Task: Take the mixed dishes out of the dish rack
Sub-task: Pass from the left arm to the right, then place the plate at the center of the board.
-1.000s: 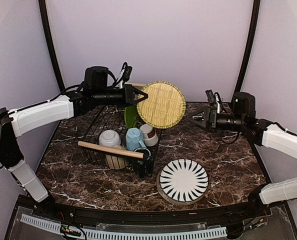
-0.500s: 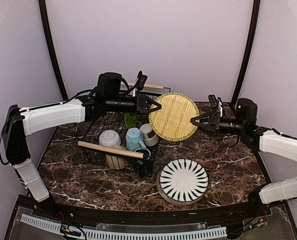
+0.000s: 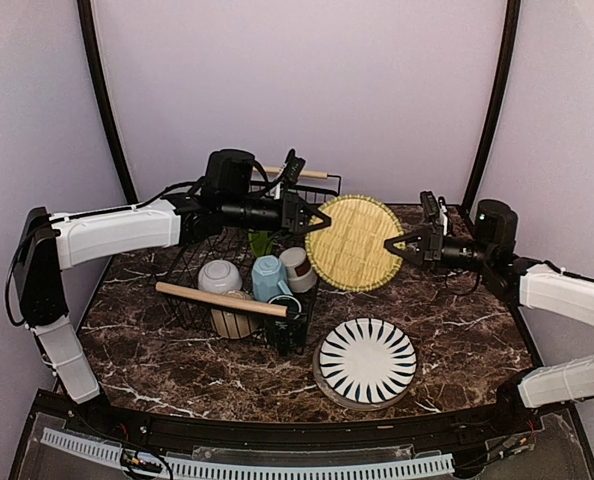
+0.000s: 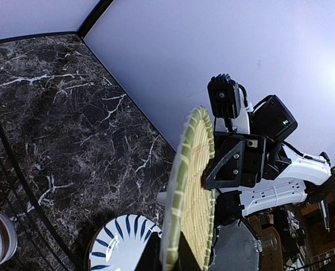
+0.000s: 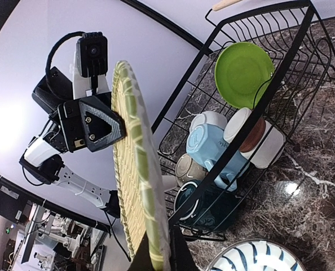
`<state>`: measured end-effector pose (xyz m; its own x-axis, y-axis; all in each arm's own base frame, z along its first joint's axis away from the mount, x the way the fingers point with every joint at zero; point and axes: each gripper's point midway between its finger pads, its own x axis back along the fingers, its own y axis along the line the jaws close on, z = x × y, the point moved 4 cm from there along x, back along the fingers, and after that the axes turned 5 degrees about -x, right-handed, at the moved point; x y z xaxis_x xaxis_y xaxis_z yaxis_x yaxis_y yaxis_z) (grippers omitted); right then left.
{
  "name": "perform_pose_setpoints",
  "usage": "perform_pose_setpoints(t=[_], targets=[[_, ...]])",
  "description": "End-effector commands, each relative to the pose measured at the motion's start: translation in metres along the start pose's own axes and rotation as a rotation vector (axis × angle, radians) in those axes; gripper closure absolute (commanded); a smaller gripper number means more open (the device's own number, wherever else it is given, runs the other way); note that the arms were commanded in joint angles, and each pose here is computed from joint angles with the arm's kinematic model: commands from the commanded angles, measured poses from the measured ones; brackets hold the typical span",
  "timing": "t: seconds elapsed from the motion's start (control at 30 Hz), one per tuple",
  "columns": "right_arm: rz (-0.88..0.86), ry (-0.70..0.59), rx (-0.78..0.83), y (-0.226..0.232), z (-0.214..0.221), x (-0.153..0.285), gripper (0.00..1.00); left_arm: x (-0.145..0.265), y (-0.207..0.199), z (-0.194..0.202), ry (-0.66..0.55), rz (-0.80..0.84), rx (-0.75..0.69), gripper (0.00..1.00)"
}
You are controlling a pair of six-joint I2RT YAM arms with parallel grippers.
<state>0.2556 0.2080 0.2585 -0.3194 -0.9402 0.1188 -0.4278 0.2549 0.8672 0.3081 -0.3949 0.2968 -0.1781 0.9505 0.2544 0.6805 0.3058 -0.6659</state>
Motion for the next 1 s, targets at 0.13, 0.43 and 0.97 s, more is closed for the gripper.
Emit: perform_pose_setpoints(t=[0.13,0.43,0.97], targets=[[0.016,-0.041,0.078,0.007,-0.002,0.017,1.00,0.005,-0.009,-0.012,-0.009,-0.016,-0.052,0.62],[0.229,-0.013,0.081,-0.009,0.017,0.040,1.00,0.016,0.001,-0.016,0.000,-0.138,-0.100,0.24],[0.371,0.288,-0.130,-0.058,0.094,0.054,1.00,0.022,0.008,-0.023,-0.037,-0.194,-0.105,0.19]])
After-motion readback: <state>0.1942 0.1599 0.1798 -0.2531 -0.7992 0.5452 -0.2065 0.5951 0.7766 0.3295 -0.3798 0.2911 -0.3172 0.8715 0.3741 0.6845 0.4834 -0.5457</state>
